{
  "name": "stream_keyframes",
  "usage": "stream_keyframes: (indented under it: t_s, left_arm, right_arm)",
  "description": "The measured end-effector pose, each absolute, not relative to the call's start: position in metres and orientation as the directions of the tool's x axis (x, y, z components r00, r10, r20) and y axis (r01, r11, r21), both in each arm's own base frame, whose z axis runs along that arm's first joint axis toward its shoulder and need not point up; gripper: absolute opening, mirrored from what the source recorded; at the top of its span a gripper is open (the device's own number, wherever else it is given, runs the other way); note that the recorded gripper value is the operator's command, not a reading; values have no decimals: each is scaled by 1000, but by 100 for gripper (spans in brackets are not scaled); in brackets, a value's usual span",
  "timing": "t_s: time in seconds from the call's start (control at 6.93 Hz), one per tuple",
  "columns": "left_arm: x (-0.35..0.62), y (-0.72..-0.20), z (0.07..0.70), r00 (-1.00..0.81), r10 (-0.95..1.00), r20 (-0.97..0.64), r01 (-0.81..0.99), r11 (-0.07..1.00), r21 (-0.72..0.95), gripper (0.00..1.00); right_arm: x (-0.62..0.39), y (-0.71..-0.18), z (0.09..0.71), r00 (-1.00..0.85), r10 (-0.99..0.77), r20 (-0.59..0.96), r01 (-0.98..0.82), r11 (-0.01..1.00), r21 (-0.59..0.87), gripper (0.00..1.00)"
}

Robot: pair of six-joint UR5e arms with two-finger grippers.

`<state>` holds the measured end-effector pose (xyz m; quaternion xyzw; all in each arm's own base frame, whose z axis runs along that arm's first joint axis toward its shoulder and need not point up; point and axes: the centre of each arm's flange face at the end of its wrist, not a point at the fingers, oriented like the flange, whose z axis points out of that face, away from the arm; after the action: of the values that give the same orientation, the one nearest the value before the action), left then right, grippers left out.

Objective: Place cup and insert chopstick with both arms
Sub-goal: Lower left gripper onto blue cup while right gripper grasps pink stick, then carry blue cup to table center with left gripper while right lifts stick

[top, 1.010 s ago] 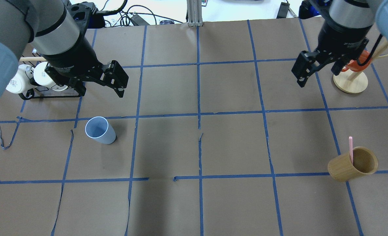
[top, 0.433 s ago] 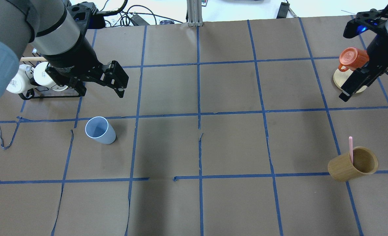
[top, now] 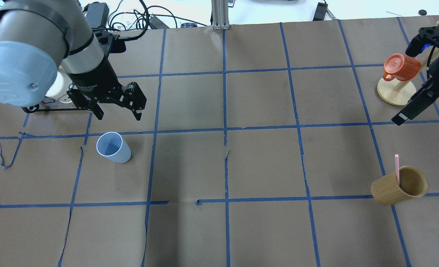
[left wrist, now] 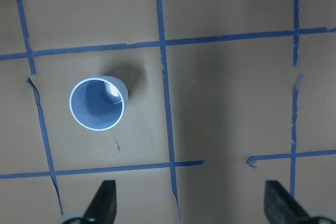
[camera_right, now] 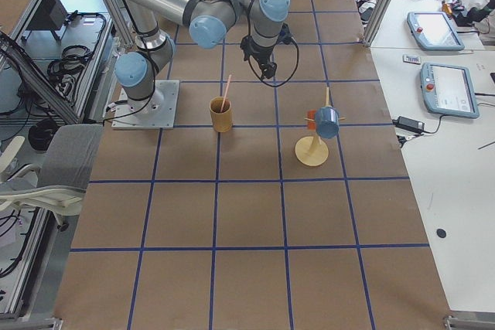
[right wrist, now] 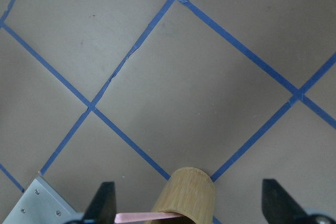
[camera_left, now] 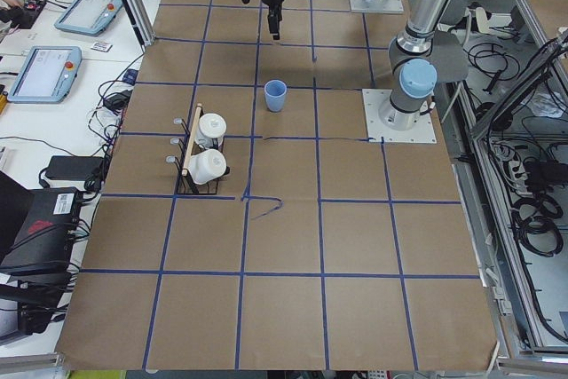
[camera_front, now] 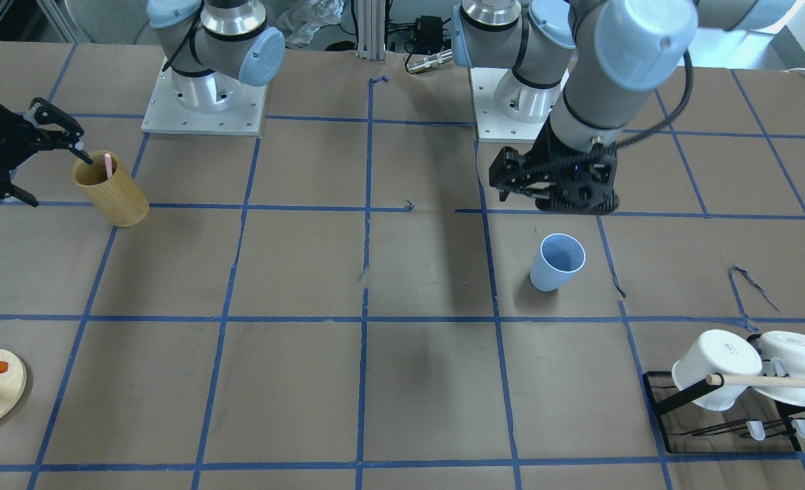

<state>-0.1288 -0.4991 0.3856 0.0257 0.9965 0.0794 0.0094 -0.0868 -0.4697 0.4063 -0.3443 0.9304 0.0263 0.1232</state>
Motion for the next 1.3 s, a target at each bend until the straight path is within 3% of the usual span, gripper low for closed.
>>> stream_keyframes:
  t_s: [0.43,0.58,0.87,1.15,1.3]
  left_arm:
    - [-103,-512,280,-991,63,-120,37,978,207,100]
    - [-99,-509,270,-987,73,-146,38,973,229,89]
    - [-97,-505,260,-985,76,-152,37,969,245,30]
    - [-99,-502,253,-987,92,-130,56,965,258,0]
    - [-100,-501,252,-987,111,-119,77,962,261,0]
  right_arm:
    - [-93,-439,385,-685,-692,-227,-697,714,-73,100]
    - [-87,-426,378,-682,-699,-215,-702,708,-74,100]
    - [-82,-415,366,-684,-699,-209,-703,708,-65,93]
    - [-77,-407,349,-695,-677,-243,-688,724,-49,74]
    - [-75,-404,342,-697,-671,-255,-684,728,-45,66]
